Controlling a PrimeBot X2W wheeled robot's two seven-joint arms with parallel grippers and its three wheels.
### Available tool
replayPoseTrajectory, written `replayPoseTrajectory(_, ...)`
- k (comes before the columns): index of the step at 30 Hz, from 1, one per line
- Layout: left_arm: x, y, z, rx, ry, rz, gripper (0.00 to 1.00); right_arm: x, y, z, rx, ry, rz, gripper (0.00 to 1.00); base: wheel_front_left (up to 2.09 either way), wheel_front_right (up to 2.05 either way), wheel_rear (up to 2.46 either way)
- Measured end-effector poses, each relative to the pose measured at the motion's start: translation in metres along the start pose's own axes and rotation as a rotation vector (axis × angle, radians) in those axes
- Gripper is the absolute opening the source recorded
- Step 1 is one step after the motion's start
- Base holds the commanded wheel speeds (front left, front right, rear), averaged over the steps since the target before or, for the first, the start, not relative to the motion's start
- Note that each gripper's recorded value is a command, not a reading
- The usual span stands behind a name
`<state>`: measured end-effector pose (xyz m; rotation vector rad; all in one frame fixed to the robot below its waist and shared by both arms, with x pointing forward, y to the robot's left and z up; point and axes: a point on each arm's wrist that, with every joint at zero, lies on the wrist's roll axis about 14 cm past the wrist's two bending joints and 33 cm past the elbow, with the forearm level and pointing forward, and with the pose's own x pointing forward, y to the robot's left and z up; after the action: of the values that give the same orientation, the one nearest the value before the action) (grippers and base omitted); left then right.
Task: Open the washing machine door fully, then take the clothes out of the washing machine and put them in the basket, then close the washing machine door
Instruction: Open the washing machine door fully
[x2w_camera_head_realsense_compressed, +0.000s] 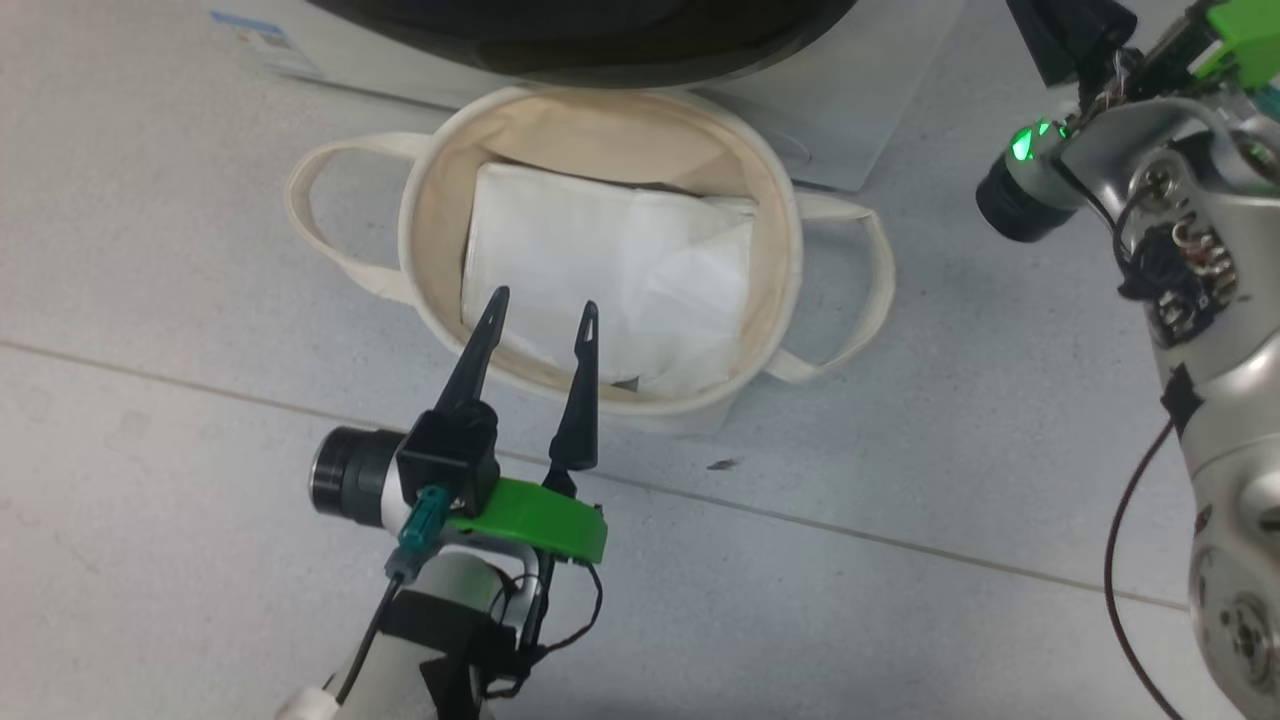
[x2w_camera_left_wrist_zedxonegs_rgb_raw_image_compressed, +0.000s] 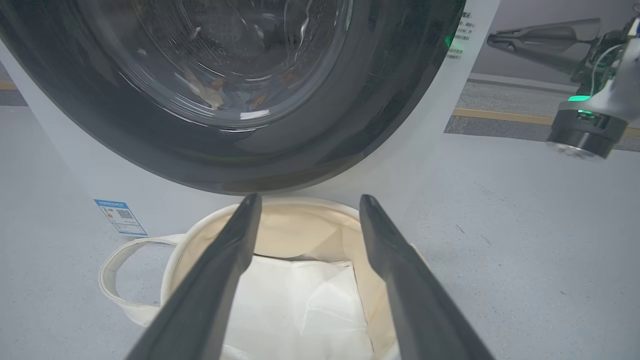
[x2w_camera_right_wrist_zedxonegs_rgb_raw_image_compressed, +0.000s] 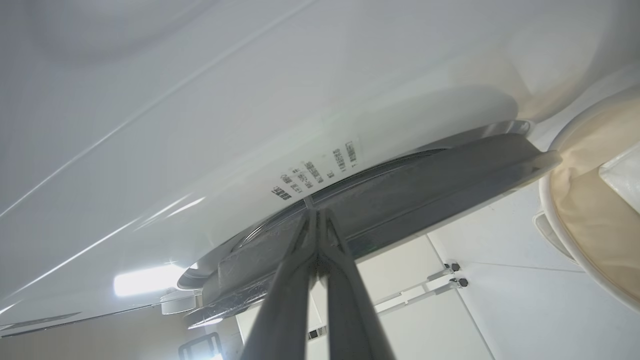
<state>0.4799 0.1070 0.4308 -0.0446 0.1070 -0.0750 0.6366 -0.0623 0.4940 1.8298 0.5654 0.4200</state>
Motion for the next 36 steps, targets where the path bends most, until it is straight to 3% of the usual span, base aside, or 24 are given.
replayPoseTrajectory(5, 0.004, 0.0, -0.006, -0.01, 0.014, -0.002, 1.0, 0.014, -0.009, -0.009, 0.073, 0.086, -0.014, 0.0, 0.0, 0.0, 0.0)
replayPoseTrajectory(16, 0.011, 0.004, -0.003, -0.017, 0.0, 0.016, 1.0, 0.043, -0.008, -0.016, 0.085, 0.136, -0.028, 0.0, 0.0, 0.0, 0.0)
replayPoseTrajectory(26, 0.016, 0.006, -0.003, -0.019, -0.011, 0.022, 1.0, 0.057, -0.026, -0.019, 0.102, 0.167, -0.068, 0.0, 0.0, 0.0, 0.0)
replayPoseTrajectory(36, 0.022, 0.005, 0.002, -0.022, -0.031, 0.023, 1.0, 0.056, -0.048, -0.042, 0.114, 0.29, -0.138, 0.0, 0.0, 0.0, 0.0)
